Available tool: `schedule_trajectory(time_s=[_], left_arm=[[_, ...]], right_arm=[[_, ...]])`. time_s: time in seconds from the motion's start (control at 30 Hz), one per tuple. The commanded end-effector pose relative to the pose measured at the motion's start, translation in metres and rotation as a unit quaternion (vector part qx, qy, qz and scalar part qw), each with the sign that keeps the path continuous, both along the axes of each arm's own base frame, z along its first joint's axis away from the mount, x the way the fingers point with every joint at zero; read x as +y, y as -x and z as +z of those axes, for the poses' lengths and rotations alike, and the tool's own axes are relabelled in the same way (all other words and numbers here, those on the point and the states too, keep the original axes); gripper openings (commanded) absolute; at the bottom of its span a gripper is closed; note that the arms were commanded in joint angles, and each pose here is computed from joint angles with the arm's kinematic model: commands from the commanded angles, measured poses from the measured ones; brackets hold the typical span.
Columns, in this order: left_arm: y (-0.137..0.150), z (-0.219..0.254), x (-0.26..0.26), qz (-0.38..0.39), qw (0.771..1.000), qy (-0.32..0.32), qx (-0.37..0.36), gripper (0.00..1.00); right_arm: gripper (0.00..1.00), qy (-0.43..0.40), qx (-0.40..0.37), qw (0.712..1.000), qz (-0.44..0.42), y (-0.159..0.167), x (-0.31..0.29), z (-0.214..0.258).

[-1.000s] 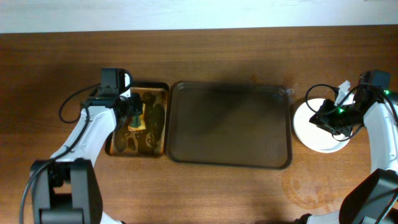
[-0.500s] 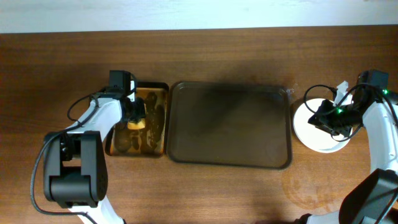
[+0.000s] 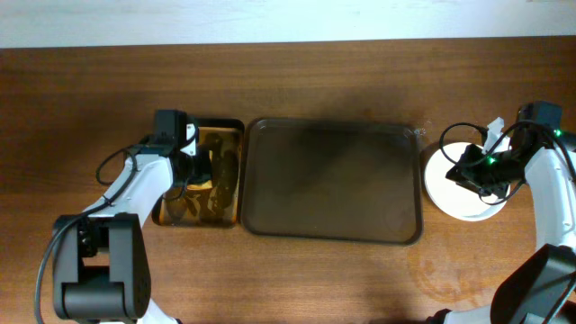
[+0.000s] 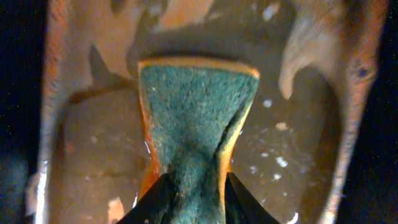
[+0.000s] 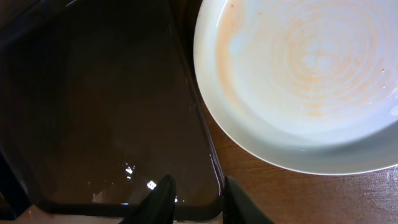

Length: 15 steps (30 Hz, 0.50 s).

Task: Clean dirty plates on tray and stack at the side
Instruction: 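Lower the sponge into the metal tray and release it with the left gripper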

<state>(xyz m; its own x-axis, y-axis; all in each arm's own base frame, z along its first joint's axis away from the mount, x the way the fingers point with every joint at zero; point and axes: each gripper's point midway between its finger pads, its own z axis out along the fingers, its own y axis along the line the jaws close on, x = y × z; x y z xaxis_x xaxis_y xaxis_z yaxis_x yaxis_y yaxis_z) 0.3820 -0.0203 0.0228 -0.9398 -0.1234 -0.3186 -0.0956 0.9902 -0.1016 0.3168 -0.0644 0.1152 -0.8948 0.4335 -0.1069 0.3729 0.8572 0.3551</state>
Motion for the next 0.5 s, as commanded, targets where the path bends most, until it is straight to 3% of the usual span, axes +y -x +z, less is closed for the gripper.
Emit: schedule_trajectory(time_s=[0.0,0.1,0.13,0.3,0.47], left_arm=[[0.017,-0.033,0.005,0.003,0.999,-0.016,0.033,0.24],[0.014,-0.040,0.004,0.003,0.999,-0.014,0.035,0.27],[0.008,-0.031,0.002,0.000,1.000,-0.007,0.022,0.34],[-0.032,0.072,0.000,0.000,0.993,-0.002,-0.118,0.56],[-0.014,0.115,0.001,0.000,0.990,-0.001,-0.144,0.62]], right_arm=[[0.27,-0.002,-0.004,1.000,0.010,-0.002,0.003,0.003],[0.27,-0.003,-0.002,1.000,0.010,-0.001,0.004,0.002],[0.28,-0.003,-0.001,1.000,0.010,-0.001,0.004,0.002],[0.31,-0.003,-0.001,1.000,0.010,0.000,0.004,0.003],[0.32,0.007,-0.016,0.999,0.026,0.000,0.004,0.010]])
